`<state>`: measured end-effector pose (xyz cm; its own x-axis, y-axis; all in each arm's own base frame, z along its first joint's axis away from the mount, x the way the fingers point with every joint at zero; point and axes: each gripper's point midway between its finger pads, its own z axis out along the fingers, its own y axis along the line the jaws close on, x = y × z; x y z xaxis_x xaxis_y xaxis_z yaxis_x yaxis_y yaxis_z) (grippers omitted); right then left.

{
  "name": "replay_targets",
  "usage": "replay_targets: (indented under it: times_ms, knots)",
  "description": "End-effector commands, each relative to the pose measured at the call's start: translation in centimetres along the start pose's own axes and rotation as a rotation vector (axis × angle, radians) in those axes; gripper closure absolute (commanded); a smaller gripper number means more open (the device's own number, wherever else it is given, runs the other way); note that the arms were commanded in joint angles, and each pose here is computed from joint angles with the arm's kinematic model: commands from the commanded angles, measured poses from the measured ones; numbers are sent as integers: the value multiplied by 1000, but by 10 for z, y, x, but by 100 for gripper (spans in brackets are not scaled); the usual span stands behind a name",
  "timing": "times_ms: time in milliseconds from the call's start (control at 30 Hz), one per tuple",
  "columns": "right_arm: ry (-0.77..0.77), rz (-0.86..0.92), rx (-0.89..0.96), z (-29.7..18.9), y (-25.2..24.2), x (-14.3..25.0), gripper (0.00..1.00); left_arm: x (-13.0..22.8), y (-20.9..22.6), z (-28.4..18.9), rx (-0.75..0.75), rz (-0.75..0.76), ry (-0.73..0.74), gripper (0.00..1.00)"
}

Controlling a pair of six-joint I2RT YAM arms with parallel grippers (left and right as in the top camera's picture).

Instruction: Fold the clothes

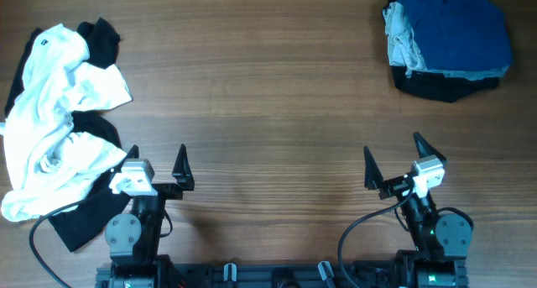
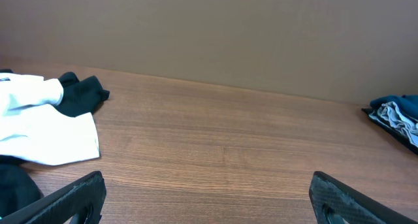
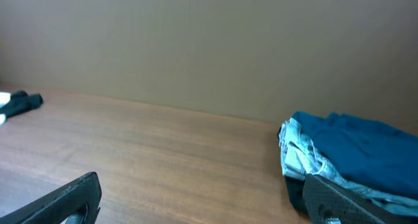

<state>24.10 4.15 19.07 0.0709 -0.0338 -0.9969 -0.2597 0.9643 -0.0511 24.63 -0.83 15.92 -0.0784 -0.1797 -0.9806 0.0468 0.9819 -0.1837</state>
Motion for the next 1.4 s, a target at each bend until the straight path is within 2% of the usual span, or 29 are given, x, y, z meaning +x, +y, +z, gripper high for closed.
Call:
replay_targets:
  times_ms: [0, 367, 700, 867, 1133, 1367]
  knots:
    - [-56, 17, -28, -1, 5, -13, 0, 2, -1, 0, 7, -12, 2, 0]
    - [-105, 4, -29, -3, 5, -33, 0, 1, -2, 0, 7, -80, 1, 0]
    - [-106, -2, -66, -1, 11, -37, 0, -17, -6, -3, 8, -82, 31, 0]
    - [-90, 4, -70, 4, 10, -45, 0, -25, -7, 4, -7, -85, 100, 0]
    - [-30, 23, -136, 23, 14, -65, 0, -39, -14, 29, -9, -107, 289, 0]
    - [65, 66, -306, 56, 29, -87, 0, -68, -20, 50, -35, -129, 465, 0]
